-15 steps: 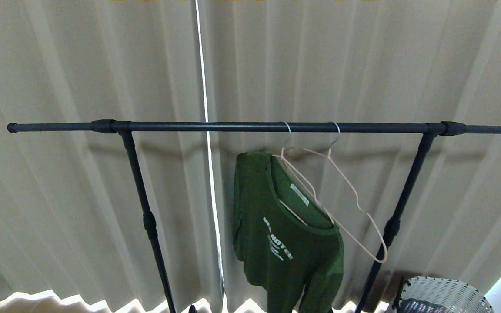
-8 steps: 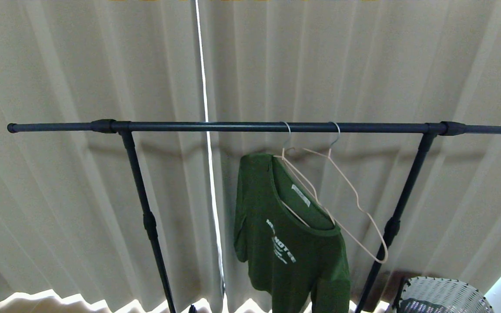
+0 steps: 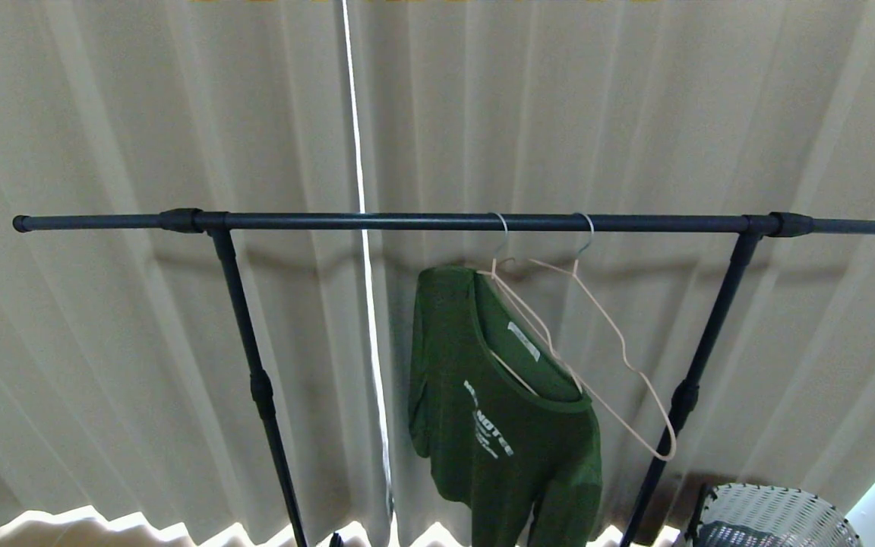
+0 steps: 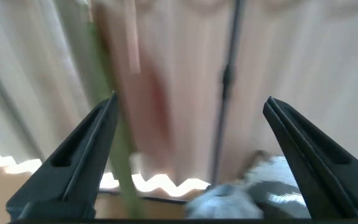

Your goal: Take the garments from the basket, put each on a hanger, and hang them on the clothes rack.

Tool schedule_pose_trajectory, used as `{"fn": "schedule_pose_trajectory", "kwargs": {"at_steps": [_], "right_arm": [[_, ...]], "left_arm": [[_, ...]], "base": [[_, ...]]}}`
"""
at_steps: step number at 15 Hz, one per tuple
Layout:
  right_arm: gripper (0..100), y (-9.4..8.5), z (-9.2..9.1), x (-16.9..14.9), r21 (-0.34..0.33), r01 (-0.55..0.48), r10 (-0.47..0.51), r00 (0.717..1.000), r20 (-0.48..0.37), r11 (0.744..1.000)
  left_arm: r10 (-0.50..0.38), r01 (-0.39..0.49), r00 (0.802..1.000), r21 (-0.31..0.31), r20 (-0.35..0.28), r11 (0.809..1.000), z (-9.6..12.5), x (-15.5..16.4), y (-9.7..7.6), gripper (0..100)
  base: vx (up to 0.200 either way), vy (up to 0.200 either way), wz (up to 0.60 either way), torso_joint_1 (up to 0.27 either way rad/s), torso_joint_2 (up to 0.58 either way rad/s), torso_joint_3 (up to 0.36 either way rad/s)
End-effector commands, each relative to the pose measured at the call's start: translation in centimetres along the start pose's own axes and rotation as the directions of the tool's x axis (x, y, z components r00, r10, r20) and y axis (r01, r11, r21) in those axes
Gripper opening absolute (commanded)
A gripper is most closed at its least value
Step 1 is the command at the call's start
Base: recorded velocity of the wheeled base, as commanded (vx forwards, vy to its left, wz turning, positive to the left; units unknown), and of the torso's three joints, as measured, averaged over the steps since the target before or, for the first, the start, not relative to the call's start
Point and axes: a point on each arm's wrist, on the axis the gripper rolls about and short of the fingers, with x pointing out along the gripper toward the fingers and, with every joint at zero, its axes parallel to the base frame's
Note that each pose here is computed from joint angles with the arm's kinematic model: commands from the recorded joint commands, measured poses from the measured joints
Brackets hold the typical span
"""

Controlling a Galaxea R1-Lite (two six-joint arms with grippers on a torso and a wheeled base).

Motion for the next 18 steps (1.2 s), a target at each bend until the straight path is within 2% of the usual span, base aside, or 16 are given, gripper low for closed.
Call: {"fn": "schedule_pose_trajectory", "kwargs": {"at_steps": [1, 3, 4, 5, 11, 18], "right_arm": [[100, -0.15, 0.03, -0.05, -0.017, 0.069, -0.069, 0.998, 0.001, 0.997], [100, -0.35, -0.25, 0.07, -0.019, 0.15, -0.15, 0.989, 0.001, 0.989], [100, -0.4, -0.27, 0.08, -0.017, 0.168, -0.168, 0.986, 0.002, 0.986], [100, -0.4, -0.27, 0.08, -0.016, 0.168, -0.168, 0.986, 0.002, 0.986], [100, -0.32, -0.23, 0.07, -0.019, 0.136, -0.136, 0.991, 0.002, 0.991], [100, -0.32, -0.23, 0.07, -0.017, 0.135, -0.135, 0.991, 0.002, 0.991]], "left_arm": [[-0.002, 0.002, 1.0, 0.023, 0.007, 1.0, -0.16, 0.11, 0.0, 100], [-0.004, 0.004, 1.0, 0.019, 0.013, 1.0, -0.12, 0.1, -0.01, 100], [-0.001, 0.001, 1.0, -0.003, 0.013, 1.0, -0.12, 0.1, -0.01, 100], [-0.003, 0.003, 1.0, -0.021, 0.012, 1.0, -0.11, 0.11, -0.01, 100], [-0.004, 0.005, 1.0, -0.024, 0.013, 1.0, -0.12, 0.1, -0.02, 100], [0.003, -0.003, 1.0, -0.027, 0.014, 1.0, -0.1, 0.1, 0.0, 100]], "base": [[0.0, 0.0, 0.0, 0.0, 0.0, 0.0], [0.0, 0.0, 0.0, 0.0, 0.0, 0.0], [0.0, 0.0, 0.0, 0.0, 0.0, 0.0], [0.0, 0.0, 0.0, 0.0, 0.0, 0.0], [0.0, 0.0, 0.0, 0.0, 0.0, 0.0], [-0.2, 0.0, 0.0, 0.009, 0.0, 0.002]]}}
